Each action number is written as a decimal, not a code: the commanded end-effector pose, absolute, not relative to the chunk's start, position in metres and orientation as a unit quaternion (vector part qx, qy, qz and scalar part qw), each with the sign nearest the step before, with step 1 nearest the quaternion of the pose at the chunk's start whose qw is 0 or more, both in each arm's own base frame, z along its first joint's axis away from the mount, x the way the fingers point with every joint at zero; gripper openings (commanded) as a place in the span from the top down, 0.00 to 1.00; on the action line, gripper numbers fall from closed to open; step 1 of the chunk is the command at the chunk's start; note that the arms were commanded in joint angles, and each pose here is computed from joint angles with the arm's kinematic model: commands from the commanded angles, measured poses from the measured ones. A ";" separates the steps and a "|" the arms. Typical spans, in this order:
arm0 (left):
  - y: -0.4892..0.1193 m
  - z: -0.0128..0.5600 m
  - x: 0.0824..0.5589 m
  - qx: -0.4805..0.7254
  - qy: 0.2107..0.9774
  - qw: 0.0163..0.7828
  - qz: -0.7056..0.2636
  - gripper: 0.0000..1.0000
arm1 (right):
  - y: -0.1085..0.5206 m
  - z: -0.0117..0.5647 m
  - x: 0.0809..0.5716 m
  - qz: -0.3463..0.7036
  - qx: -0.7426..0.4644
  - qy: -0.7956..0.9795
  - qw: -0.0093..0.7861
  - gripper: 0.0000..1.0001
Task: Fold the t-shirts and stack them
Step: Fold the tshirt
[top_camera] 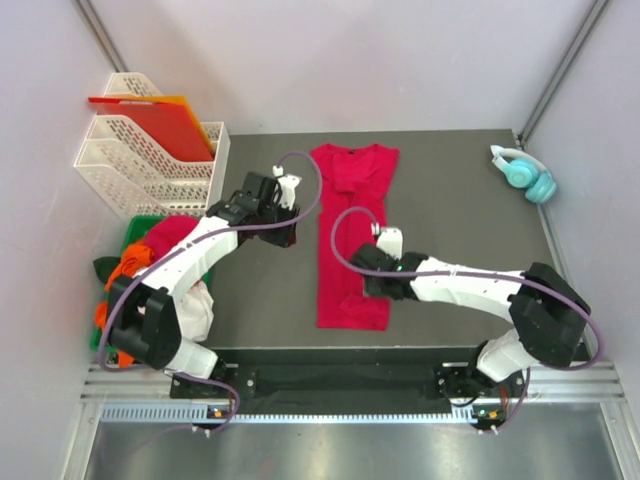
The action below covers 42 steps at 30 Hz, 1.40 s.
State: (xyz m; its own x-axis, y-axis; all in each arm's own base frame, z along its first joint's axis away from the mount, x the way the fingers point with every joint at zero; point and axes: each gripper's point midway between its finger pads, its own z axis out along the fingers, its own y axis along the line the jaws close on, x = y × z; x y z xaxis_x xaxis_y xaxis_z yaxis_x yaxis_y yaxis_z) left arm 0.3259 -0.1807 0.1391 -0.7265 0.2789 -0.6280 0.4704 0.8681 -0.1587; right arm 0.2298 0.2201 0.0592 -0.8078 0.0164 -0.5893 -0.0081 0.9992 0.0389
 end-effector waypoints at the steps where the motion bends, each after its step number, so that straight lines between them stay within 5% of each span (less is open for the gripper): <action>1: -0.179 0.135 0.305 0.224 0.910 0.305 -0.169 0.60 | 0.233 0.073 0.210 0.038 0.057 0.932 0.356 0.51; 11: -0.174 0.117 0.292 0.223 0.908 0.320 -0.153 0.59 | 0.226 0.063 0.171 0.022 0.075 0.929 0.363 0.53; 17: -0.102 0.152 0.348 0.104 0.885 0.453 -0.015 0.59 | 0.230 0.120 0.180 0.038 0.070 0.897 0.434 0.52; 25: -0.044 0.098 0.361 0.056 0.863 0.498 0.058 0.60 | 0.197 0.228 0.205 -0.023 0.057 0.837 0.544 0.50; 33: -0.016 0.121 0.380 0.047 0.802 0.595 0.040 0.56 | 0.186 0.253 0.209 -0.043 0.052 0.831 0.552 0.49; 42: 0.008 0.094 0.414 -0.015 0.818 0.572 -0.065 0.59 | 0.199 0.263 0.218 -0.059 0.038 0.830 0.553 0.49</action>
State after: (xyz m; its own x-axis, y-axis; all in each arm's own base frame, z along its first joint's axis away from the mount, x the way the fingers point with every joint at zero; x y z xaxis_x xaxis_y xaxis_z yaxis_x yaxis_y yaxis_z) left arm 0.3860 0.0114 0.0603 -0.4603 0.0048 -0.8878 -0.0021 1.0000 0.0065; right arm 0.2107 0.1971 0.2481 -0.4160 0.0251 -0.9090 0.1197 0.9924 -0.0274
